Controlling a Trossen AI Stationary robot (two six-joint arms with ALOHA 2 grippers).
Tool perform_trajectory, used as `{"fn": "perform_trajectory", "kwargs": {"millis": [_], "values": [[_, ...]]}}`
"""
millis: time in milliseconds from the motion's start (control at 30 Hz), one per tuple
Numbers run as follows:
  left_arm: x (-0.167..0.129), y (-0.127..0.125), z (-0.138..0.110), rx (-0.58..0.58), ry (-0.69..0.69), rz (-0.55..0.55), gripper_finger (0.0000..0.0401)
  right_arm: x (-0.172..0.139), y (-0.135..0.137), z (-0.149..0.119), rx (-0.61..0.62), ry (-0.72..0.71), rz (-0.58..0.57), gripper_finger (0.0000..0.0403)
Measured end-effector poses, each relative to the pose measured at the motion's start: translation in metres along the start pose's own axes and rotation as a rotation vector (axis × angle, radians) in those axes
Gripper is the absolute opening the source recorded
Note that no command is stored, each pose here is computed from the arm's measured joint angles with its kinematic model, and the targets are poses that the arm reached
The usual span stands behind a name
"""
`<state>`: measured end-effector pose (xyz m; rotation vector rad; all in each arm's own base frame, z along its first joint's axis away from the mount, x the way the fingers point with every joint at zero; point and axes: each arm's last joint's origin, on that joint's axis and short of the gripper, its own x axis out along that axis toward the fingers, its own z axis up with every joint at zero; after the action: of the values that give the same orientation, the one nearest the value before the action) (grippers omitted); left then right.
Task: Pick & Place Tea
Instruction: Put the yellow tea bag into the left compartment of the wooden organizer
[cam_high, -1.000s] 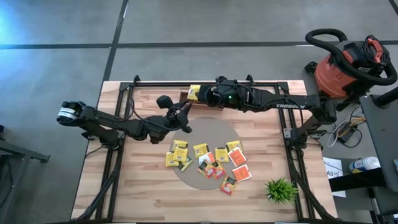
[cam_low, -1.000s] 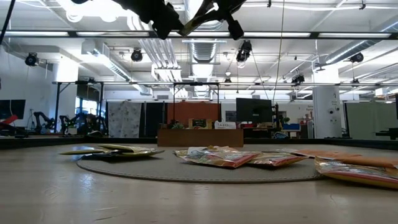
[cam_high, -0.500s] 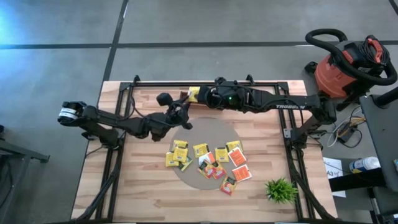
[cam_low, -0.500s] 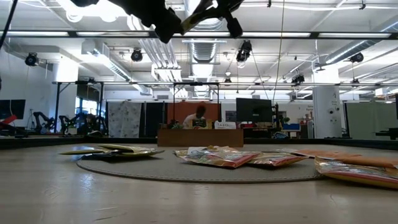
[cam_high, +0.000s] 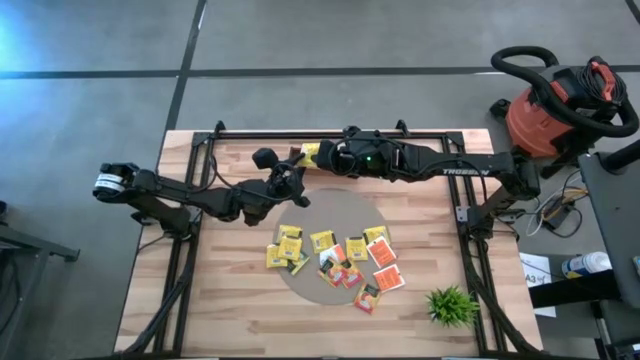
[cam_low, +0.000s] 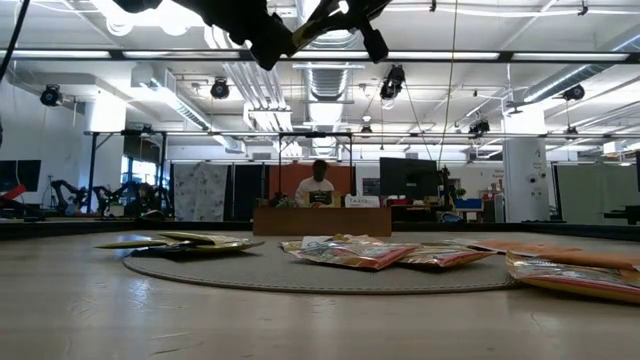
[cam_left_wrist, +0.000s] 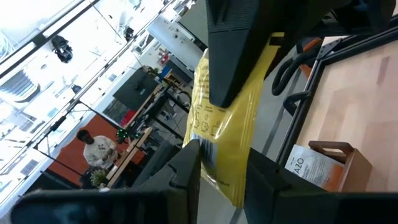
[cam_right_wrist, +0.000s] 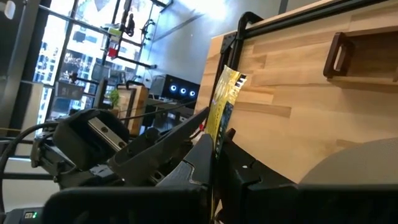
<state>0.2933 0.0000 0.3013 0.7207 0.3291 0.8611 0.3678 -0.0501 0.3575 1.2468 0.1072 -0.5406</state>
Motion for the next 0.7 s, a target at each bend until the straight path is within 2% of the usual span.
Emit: {"fn": "perform_trajectory", "kwargs": {"millis": [300,500,700], "values": [[0.0000,-0.0004,0.0003,0.001,-0.012,-0.012,0.0013,-0.0001,-0.0004,-0.0010,-0.002,0.005,-0.001,0.0015],[0.0000,-0.0005,0.0004,0.002,-0.014,-0.015,0.0015,-0.0005,-0.0009,-0.0017,-0.036,0.009,-0.008,0.0023],[-0.0003,-0.0025,-0.0012,0.027,-0.008,-0.031,0.0014,-0.0052,-0.0029,-0.0016,-0.145,0.027,-0.040,0.0025]]}}
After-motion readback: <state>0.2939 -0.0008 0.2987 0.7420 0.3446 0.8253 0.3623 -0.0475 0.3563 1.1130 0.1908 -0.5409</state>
